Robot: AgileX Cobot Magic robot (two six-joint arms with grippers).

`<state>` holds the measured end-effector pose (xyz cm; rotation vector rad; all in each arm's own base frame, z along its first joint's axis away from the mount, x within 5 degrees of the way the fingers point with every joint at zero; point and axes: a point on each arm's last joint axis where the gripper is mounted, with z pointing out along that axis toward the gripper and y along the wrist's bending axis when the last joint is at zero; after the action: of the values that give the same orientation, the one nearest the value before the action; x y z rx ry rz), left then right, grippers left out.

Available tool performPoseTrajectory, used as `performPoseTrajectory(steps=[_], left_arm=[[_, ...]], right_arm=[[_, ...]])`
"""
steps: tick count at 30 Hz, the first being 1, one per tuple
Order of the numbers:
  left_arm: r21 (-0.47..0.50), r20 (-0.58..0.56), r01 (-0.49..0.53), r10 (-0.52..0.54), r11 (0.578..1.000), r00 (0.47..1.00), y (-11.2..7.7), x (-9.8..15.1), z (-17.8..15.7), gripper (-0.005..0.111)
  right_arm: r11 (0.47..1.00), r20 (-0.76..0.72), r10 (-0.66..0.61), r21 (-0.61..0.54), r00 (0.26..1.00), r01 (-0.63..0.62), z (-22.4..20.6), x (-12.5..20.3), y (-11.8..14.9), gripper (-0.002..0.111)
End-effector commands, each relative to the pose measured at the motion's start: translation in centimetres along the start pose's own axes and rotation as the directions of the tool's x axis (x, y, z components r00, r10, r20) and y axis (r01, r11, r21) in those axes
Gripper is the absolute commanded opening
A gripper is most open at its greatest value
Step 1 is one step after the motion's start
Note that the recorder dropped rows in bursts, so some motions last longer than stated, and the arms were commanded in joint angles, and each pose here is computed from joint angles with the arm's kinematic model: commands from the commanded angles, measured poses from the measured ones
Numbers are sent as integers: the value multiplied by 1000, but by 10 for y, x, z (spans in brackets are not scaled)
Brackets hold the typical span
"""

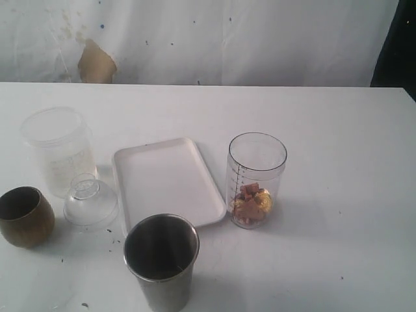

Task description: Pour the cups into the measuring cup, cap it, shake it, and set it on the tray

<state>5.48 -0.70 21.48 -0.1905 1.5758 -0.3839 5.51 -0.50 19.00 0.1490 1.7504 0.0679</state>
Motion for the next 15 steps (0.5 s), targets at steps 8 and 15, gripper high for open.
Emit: performPoseTrajectory(steps=[8, 15], left_arm=[[10, -38, -172, 173, 985, 984, 4, 13, 1, 1], [10, -45, -192, 192, 981, 980, 4, 13, 1, 1]], right_arm=[[999, 73, 0, -36, 997, 3, 0, -5, 3, 0], [974, 433, 83, -225, 898, 18, -11, -39, 19, 0]])
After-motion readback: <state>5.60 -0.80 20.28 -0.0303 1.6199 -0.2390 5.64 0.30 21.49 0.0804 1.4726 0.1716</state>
